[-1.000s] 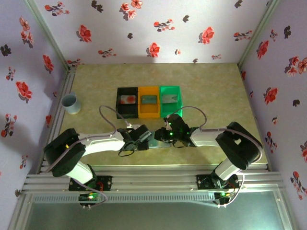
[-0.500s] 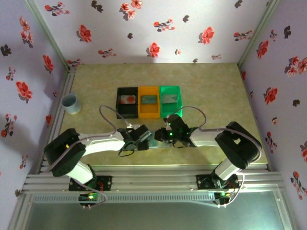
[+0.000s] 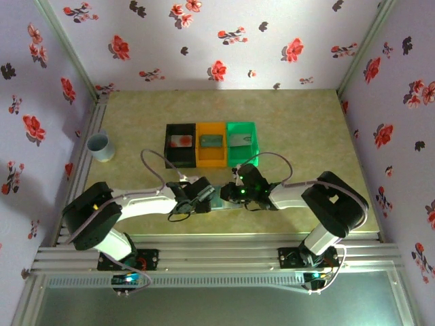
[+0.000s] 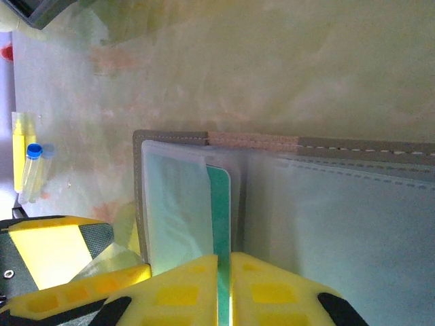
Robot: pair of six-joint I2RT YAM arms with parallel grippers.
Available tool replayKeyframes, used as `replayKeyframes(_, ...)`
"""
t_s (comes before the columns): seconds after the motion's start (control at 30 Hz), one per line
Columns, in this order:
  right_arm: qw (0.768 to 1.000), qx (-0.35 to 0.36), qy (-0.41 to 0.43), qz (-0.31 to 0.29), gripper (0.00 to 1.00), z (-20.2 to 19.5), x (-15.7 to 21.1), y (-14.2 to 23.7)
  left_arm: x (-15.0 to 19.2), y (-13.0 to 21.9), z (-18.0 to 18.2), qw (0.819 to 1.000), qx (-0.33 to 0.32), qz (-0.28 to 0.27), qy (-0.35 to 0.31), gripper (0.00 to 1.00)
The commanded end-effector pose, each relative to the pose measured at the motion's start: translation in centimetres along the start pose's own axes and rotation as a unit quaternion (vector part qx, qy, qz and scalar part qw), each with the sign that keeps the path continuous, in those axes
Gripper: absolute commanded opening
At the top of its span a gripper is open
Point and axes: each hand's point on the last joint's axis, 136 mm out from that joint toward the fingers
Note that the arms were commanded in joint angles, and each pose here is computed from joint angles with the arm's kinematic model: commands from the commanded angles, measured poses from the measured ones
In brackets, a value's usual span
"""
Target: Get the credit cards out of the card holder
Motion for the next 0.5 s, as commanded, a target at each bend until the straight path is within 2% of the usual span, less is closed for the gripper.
replayKeyframes(0.0, 0.999, -0.031, 0.014, 0.007, 0.08, 1.35, 0.53, 0.31, 2.13, -2.59, 0.2, 0.999, 0.006, 0.04, 0.012, 0.77)
replayKeyframes(0.47, 0.999, -0.032, 0.029, -0.004, 0.0, 1.71, 0.35, 1.23, 2.05, -2.29, 0.0, 0.999, 0.012, 0.039, 0.013, 0.77)
Point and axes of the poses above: each hand's point on the last joint's axis, 136 mm out from that joint toward the fingers, its own y axis back along the fingers, its own z axis along the line the jaws close on, x = y × z, and after that the axes turned 8 degrees about y, right-handed
